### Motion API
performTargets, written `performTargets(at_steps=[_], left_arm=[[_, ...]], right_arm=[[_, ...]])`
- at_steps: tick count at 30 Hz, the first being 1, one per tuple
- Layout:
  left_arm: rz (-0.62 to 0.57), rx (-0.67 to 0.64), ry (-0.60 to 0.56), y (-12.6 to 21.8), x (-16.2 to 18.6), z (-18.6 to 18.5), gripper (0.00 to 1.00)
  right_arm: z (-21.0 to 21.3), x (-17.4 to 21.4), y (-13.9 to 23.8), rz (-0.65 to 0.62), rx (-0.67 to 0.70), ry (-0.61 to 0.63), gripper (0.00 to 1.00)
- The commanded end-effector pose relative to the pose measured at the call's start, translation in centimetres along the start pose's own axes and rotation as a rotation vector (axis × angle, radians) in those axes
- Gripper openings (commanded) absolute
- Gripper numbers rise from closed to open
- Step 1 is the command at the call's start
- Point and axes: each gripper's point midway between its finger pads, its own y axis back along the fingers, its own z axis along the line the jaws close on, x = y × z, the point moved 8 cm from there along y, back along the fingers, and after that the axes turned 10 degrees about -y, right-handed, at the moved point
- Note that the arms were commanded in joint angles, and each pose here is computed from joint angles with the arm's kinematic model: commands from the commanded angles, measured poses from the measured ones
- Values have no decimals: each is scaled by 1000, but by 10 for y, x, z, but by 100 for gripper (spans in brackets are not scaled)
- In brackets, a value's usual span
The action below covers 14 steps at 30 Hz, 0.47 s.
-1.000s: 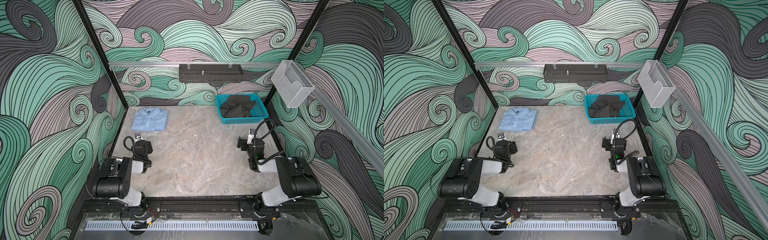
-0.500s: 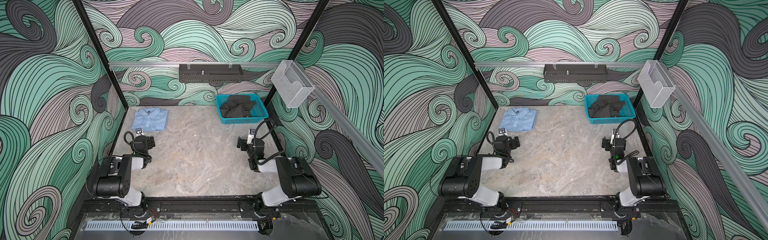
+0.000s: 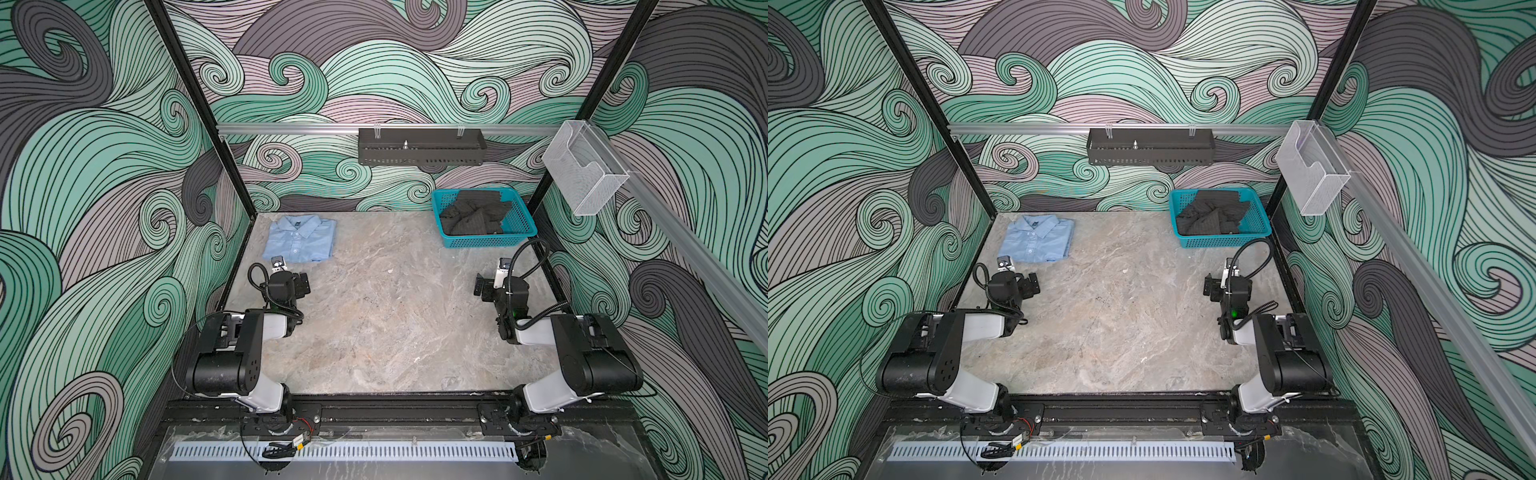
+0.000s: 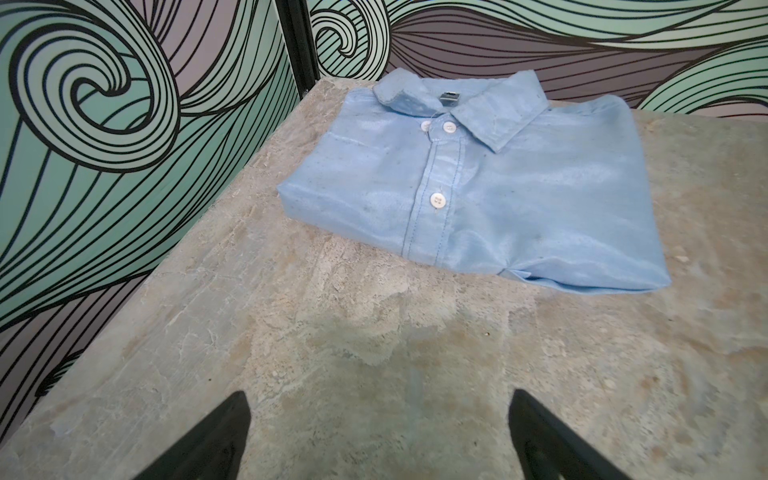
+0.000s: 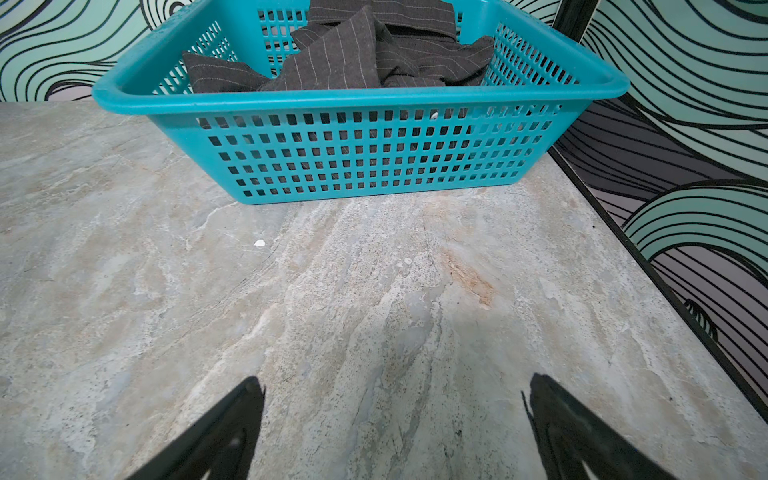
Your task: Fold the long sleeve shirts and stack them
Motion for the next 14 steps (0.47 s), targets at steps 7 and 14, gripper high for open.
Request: performTargets(at_steps=[7, 14], left_arm=[[-13, 7, 0, 0, -5, 0, 99], [-14, 6, 1, 0, -5, 0, 99]], right_arm=[[3, -10, -2, -29, -9, -7, 99], [3, -9, -1, -29, -8, -6, 99]])
